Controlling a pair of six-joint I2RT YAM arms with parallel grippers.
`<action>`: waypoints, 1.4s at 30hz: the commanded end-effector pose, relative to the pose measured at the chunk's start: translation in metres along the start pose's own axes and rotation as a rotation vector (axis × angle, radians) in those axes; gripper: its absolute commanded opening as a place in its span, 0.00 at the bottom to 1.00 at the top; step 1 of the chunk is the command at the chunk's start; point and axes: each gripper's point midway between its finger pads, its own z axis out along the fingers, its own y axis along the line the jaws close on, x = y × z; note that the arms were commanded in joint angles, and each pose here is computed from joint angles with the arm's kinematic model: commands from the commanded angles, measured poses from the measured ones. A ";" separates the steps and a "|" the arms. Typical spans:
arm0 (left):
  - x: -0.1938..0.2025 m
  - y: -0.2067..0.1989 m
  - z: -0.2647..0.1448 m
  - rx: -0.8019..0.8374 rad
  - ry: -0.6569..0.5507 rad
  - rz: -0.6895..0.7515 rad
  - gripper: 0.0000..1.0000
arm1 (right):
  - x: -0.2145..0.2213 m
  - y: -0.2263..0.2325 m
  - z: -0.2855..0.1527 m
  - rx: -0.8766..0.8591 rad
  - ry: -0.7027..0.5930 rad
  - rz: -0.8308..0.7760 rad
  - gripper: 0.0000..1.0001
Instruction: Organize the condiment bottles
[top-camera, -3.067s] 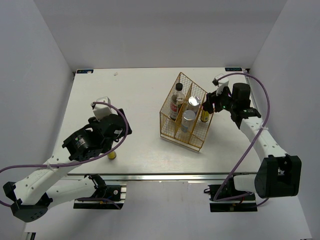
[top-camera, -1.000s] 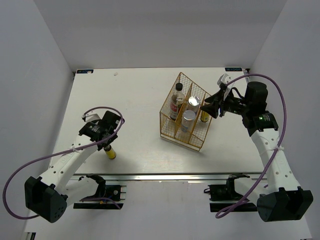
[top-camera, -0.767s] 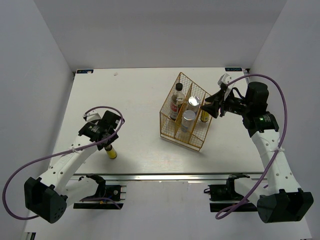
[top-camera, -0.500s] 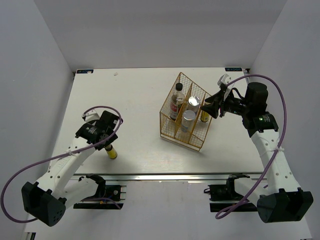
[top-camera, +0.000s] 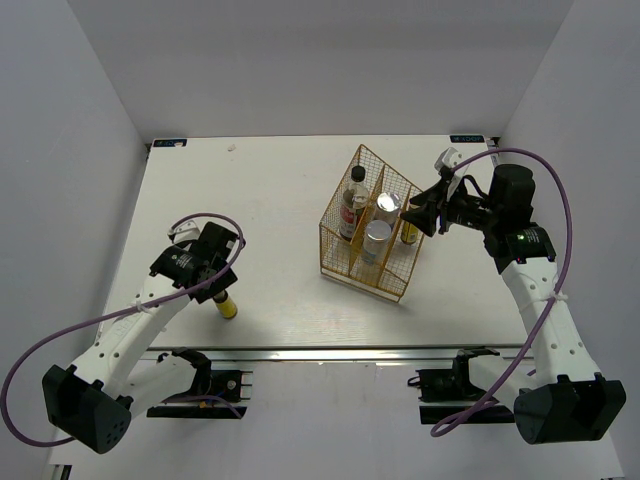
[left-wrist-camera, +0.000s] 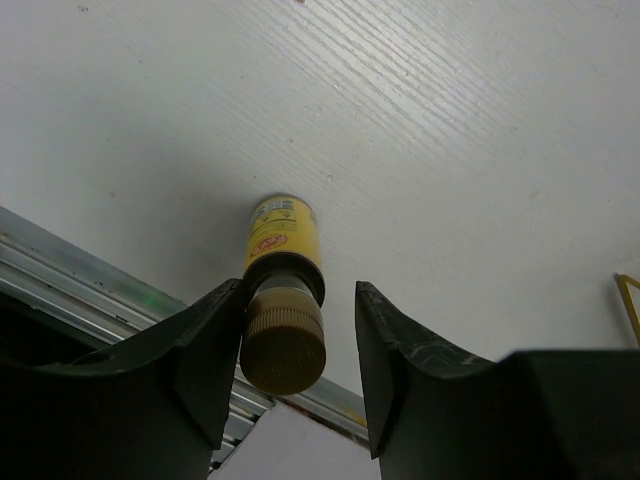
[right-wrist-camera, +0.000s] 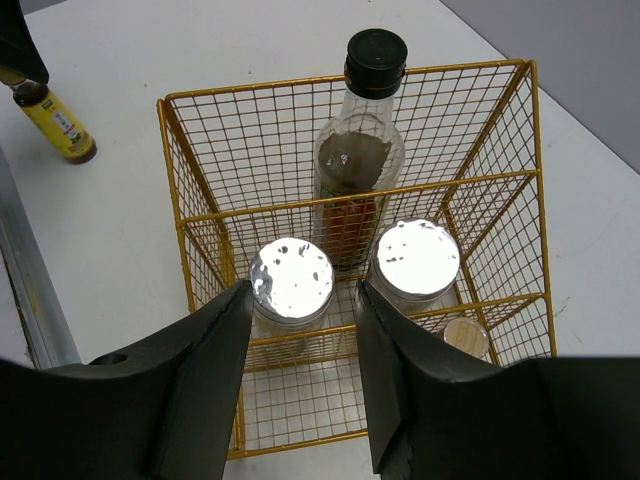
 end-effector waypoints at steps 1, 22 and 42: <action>-0.002 -0.004 -0.008 0.031 0.012 0.010 0.58 | -0.007 -0.005 0.001 0.015 -0.025 -0.019 0.51; -0.020 -0.049 -0.032 0.259 0.002 0.124 0.00 | -0.010 -0.003 -0.002 0.020 -0.031 -0.030 0.51; 0.049 -0.152 -0.146 0.932 0.165 0.661 0.00 | -0.021 -0.008 -0.003 0.051 -0.063 -0.026 0.50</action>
